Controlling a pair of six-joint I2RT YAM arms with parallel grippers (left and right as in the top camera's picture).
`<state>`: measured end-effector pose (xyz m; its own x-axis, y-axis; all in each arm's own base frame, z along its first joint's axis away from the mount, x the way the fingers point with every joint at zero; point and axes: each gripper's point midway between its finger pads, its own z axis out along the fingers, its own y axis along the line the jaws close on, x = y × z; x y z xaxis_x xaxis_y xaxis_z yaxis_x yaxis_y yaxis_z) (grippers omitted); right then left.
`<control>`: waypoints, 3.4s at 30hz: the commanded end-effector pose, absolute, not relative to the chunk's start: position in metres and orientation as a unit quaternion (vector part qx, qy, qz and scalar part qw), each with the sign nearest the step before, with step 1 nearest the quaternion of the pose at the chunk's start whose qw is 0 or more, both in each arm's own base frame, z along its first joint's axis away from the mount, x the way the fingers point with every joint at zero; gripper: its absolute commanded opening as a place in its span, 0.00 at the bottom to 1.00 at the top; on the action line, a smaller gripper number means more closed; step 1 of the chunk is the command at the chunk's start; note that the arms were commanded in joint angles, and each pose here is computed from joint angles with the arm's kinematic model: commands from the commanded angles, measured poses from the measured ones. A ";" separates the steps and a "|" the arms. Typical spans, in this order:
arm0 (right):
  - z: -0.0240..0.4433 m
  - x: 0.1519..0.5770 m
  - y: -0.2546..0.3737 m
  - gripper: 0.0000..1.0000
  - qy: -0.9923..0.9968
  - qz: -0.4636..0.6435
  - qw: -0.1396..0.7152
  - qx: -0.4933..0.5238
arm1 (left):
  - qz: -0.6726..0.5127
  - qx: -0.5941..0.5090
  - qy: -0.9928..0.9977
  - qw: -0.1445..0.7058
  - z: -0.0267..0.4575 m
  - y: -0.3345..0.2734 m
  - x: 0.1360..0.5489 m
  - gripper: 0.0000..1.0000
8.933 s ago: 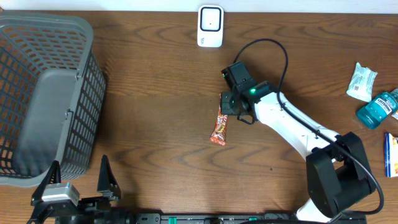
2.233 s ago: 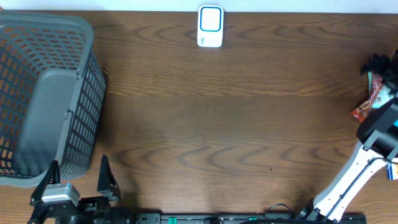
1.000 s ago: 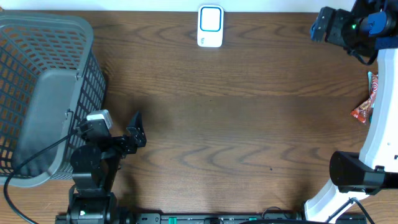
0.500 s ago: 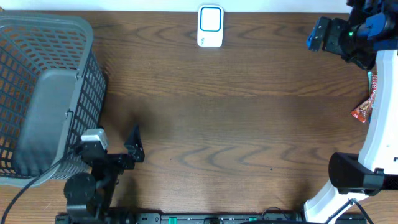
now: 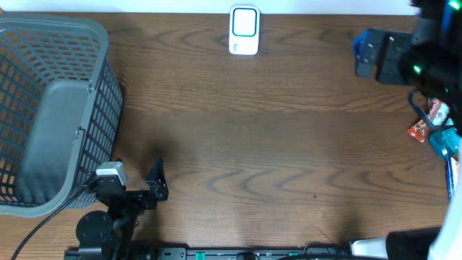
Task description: Scan the item barcode
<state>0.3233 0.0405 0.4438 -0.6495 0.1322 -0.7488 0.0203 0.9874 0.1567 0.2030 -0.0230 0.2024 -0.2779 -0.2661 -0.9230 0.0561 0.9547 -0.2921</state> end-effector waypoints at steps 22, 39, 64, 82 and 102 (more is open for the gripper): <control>0.500 0.217 0.042 0.99 0.858 0.113 0.501 0.003 | -0.134 -0.070 0.825 0.544 0.173 -0.025 0.191 0.98; 0.483 0.209 0.046 0.99 0.878 0.115 0.464 -0.009 | -0.134 -0.070 0.826 0.544 0.173 -0.025 0.191 0.98; 0.490 0.114 0.004 0.99 0.797 0.063 0.598 0.056 | -0.134 -0.070 0.827 0.542 0.172 -0.025 0.190 0.98; 0.367 0.176 0.000 0.99 0.675 0.099 0.725 0.092 | -0.121 -0.089 0.900 0.410 0.108 -0.025 0.152 0.98; 0.209 0.239 -0.004 0.99 0.688 0.085 0.713 0.105 | -0.121 -0.089 0.900 0.410 0.108 -0.025 0.152 0.98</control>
<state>0.2355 0.0009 0.2260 0.0601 0.2571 -0.9645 -0.0061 0.9663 0.2572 0.1526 -0.0228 0.1056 -0.6518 -0.2652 -0.7105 -0.0766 0.9551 -0.2862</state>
